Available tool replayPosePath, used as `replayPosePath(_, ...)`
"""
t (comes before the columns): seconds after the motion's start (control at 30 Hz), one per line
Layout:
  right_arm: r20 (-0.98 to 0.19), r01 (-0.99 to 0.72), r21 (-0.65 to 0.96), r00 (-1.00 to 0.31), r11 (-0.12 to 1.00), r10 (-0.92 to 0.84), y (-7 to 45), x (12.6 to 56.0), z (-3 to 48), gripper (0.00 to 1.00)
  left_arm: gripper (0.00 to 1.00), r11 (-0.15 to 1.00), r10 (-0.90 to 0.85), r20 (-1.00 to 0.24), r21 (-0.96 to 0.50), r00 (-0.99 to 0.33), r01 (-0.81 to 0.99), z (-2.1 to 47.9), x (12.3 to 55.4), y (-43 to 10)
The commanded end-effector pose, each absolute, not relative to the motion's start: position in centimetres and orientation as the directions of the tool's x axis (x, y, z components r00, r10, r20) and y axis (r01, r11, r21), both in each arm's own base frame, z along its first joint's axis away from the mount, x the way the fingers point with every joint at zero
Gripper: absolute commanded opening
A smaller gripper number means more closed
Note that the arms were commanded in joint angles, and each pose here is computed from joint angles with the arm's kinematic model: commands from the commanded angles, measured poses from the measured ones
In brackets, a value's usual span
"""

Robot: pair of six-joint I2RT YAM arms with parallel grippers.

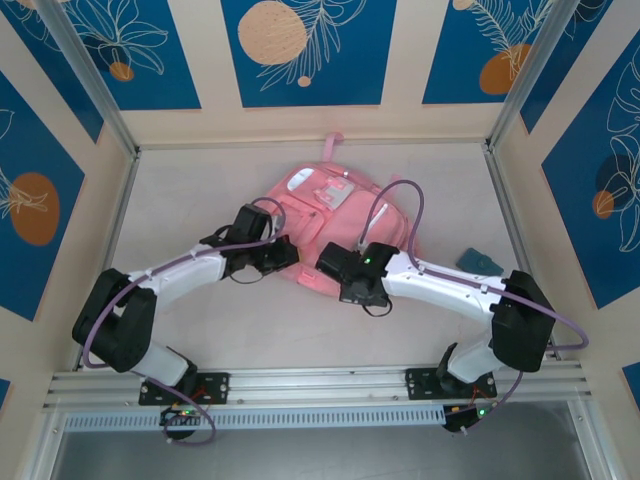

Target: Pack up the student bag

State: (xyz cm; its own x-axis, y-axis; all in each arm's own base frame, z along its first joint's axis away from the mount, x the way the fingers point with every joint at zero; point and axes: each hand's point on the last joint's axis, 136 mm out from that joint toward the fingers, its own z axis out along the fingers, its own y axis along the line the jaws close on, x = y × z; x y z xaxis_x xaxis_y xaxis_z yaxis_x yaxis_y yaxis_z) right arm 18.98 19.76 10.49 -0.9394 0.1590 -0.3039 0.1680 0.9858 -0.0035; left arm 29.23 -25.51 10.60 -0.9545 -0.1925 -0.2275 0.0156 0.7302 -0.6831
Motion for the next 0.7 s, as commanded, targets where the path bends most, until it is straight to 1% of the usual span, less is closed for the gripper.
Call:
replayPosePath(0.0, -0.293, -0.014, 0.071, -0.956, 0.997, 0.007, 22.0, 19.2, 10.8, 0.0, 0.12, 0.798, -0.252, -0.302, -0.603, -0.919, -0.021, 11.3, 31.0, -21.8)
replayPosePath(0.1, -0.312, -0.158, 0.209, -0.946, 0.965, -0.087, 26.2, 20.0, 11.5, 0.0, 0.3, 0.803, -0.299, -0.307, -0.593, -0.904, -0.064, 11.8, 31.0, -19.9)
replayPosePath(0.17, -0.329, -0.225, 0.28, -0.936, 0.933, -0.126, 28.7, 20.4, 12.2, 0.0, 0.41, 0.8, -0.331, -0.305, -0.592, -0.893, -0.094, 12.1, 30.8, -18.7)
replayPosePath(0.2, -0.341, -0.264, 0.316, -0.928, 0.911, -0.15, 30.1, 20.7, 12.5, 0.0, 0.44, 0.797, -0.35, -0.301, -0.593, -0.887, -0.114, 12.2, 30.6, -18.0)
replayPosePath(0.33, -0.365, -0.337, 0.405, -0.912, 0.85, -0.188, 34.3, 21.9, 13.6, 0.0, 0.51, 0.76, -0.409, -0.269, -0.629, -0.872, -0.162, 12.4, 29.7, -17.0)
replayPosePath(0.5, -0.367, -0.383, 0.459, -0.904, 0.802, -0.221, 38.2, 23.0, 13.9, 0.0, 0.61, 0.639, -0.452, -0.193, -0.752, -0.871, -0.165, 13.2, 28.9, -18.7)
replayPosePath(0.57, -0.364, -0.385, 0.467, -0.904, 0.796, -0.224, 38.9, 23.2, 13.8, 0.0, 0.62, 0.604, -0.459, -0.167, -0.779, -0.873, -0.169, 13.2, 29.0, -19.2)
replayPosePath(0.67, -0.36, -0.386, 0.475, -0.905, 0.791, -0.226, 39.4, 23.4, 13.7, 0.0, 0.62, 0.576, -0.465, -0.135, -0.797, -0.875, -0.183, 12.7, 29.2, -19.7)
